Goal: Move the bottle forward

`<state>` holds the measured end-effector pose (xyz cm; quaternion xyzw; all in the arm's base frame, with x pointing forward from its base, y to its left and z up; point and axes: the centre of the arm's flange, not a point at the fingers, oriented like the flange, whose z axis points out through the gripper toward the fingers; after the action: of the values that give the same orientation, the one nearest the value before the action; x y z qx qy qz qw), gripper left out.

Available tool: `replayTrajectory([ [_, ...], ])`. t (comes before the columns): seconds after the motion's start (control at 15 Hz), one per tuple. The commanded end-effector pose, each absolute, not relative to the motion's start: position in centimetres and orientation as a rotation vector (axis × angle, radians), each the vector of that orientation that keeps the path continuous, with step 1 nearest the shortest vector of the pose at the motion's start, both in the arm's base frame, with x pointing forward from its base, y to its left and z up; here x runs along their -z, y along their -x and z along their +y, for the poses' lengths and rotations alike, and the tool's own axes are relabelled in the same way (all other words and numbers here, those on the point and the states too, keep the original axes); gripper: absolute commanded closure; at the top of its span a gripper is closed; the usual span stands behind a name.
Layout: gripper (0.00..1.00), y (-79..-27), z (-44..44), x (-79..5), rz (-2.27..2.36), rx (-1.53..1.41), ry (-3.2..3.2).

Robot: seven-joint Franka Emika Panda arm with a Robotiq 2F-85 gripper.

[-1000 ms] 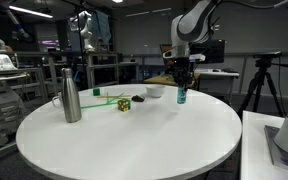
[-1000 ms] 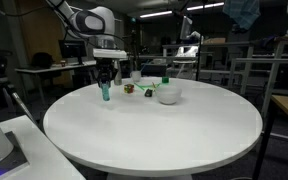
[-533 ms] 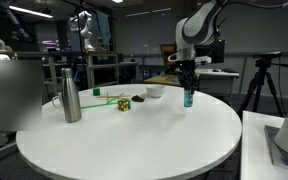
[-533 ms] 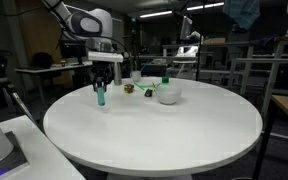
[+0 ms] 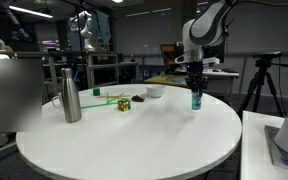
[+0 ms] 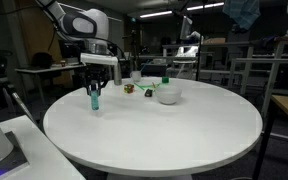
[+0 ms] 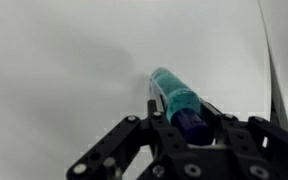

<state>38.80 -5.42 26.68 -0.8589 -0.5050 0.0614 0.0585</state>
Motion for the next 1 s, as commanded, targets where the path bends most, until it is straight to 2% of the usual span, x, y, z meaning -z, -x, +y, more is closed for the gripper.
replayTrajectory([
  [0.0,0.90,-36.9,-5.6,-27.2,-1.518,-0.165,2.642],
  [0.93,0.90,-36.9,-6.9,-24.8,-1.452,-0.247,2.625],
])
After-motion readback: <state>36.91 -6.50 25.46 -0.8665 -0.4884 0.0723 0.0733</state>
